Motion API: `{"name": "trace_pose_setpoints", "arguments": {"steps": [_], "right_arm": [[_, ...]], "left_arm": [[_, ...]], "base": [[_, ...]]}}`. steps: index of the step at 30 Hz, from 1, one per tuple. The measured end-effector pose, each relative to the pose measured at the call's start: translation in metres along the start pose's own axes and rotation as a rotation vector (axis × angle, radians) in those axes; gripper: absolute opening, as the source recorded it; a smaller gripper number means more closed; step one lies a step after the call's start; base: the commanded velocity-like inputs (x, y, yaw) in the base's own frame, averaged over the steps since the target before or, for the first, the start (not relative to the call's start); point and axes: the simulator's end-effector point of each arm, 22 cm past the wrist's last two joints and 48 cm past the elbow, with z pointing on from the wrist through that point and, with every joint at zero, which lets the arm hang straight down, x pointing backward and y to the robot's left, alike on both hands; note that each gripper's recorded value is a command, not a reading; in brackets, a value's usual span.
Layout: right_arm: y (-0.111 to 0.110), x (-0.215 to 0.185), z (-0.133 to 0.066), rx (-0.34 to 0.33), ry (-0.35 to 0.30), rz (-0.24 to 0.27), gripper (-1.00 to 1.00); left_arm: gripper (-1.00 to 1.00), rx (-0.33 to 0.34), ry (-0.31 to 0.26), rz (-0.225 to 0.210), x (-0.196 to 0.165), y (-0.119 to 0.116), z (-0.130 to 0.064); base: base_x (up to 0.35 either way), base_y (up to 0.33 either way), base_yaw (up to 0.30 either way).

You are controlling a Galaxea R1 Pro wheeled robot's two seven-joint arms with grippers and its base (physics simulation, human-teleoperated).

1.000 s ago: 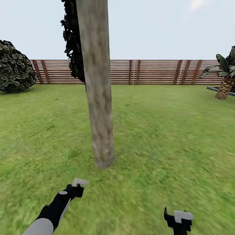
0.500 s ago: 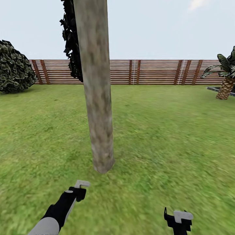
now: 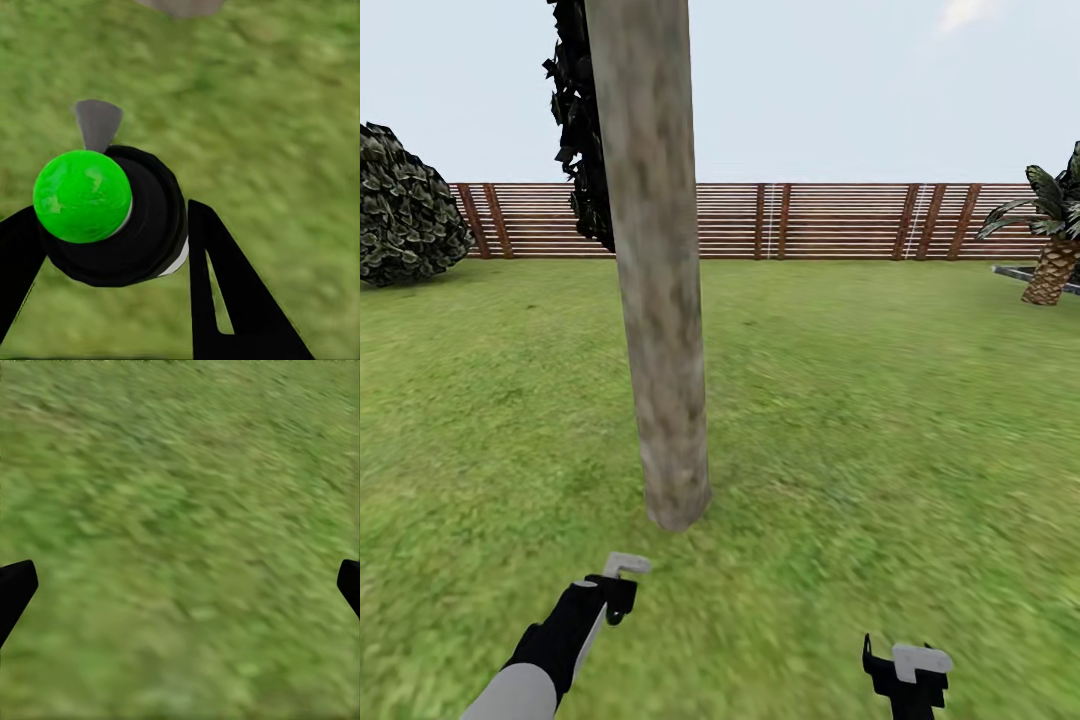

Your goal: In the garden, pick up the pesticide atomizer on the floor and spray pesticide onto both trees until each tree trunk is fully covered.

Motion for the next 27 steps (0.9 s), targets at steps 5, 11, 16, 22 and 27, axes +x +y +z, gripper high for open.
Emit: {"name": "trace_pose_setpoints", "arguments": {"steps": [5,11,16,22,27], "right_arm": [[0.001,0.0,0.0,-0.001,0.001,0.001,1.0],[-0.001,0.0,0.0,0.003,-0.001,0.0,1.0],[-0.001,0.001,0.0,0.002,0.002,-0.001,1.0],[-0.001,0.004,0.0,0.002,0.008,-0.005,1.0],[-0.004,0.002,0.002,0.007,0.003,-0.005,1.0]], "left_arm": [[-1.0,-0.006,0.003,0.002,0.002,0.002,0.0],[-1.0,-0.003,-0.02,0.006,-0.005,-0.001,0.0],[-1.0,-0.007,-0.018,0.005,-0.003,0.001,0.001],[-1.0,0.037,-0.046,0.016,-0.01,-0.025,0.002],[-1.0,0.055,-0.079,0.023,-0.018,-0.024,0.001]], "base": [[0.266,0.095,0.0],[0.108,0.033,0.0],[0.0,0.0,0.0],[0.0,0.0,0.0],[0.0,0.0,0.0]]}}
